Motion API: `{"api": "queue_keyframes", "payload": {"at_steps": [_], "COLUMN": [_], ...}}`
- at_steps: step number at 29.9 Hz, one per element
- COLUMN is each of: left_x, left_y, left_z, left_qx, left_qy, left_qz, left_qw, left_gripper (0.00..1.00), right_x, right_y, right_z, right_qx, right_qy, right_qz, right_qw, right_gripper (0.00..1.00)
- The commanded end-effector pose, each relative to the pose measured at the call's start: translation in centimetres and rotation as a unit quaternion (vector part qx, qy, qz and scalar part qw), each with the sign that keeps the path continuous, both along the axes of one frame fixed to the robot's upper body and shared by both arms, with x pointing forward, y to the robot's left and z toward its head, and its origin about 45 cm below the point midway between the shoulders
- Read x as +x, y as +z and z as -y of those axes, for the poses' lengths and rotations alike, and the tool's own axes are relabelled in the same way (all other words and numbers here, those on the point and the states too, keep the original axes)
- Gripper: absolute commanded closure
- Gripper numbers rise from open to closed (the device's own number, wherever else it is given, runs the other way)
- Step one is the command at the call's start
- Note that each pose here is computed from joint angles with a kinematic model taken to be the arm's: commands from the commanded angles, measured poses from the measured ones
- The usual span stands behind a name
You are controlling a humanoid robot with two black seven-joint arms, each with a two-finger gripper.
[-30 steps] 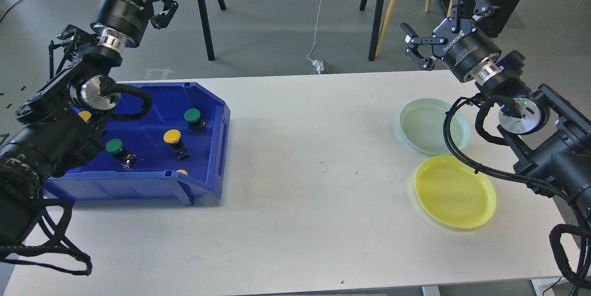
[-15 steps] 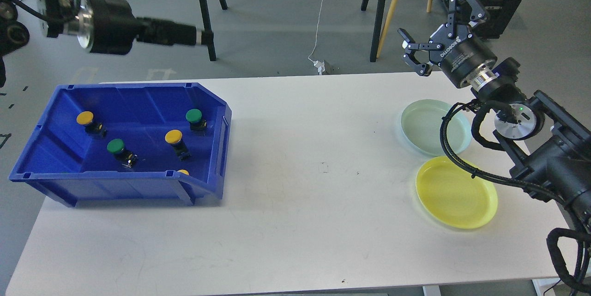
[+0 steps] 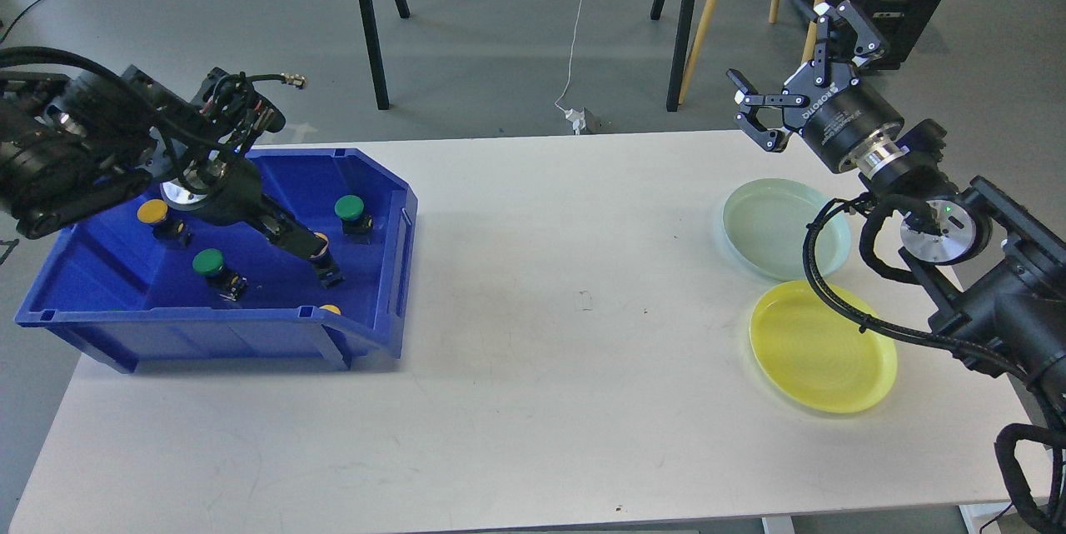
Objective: Pass button and place on color plate
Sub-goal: 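Lower the left gripper into the bin and grasp a yellow-capped button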
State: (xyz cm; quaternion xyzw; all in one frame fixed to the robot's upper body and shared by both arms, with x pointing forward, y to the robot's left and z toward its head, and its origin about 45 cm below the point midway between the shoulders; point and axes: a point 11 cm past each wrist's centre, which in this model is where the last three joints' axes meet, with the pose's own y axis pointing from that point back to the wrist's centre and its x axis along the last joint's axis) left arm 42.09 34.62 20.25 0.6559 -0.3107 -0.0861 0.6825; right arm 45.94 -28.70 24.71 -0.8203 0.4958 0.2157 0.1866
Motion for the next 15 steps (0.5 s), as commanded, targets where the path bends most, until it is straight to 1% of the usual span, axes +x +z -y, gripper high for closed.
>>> {"api": "queue_keyframes", "payload": {"at_steps": [1, 7, 11, 15], "left_x": [0.7, 0.7, 0.5, 0.4], "left_y": [-0.6, -0.9, -2.1, -3.1], "left_z": [0.0, 0.8, 2.0, 1.4], "left_qx": [-0.006, -0.024, -0.046, -0.047], "left_qy": [0.012, 0.016, 0.017, 0.033], "left_qz": [0.012, 0.014, 0.008, 0.008], "left_qw": [1.000, 0.999, 0.999, 0.998], "left_gripper": [0.02, 0.02, 0.02, 0.02], "right_x": [0.0, -0.1, -0.4, -0.5], "right_y": [0.0, -0.3, -0.8, -1.0], "right_z": [0.0, -0.1, 0.1, 0.2], "right_qx": [-0.001, -0.002, -0.002, -0.002], "right_qy": [0.001, 0.002, 0.000, -0.001], "right_qz": [-0.001, -0.003, -0.008, -0.011], "right_qw": [1.000, 1.000, 1.000, 1.000], "right_gripper": [0.00, 0.00, 0.00, 0.00]}}
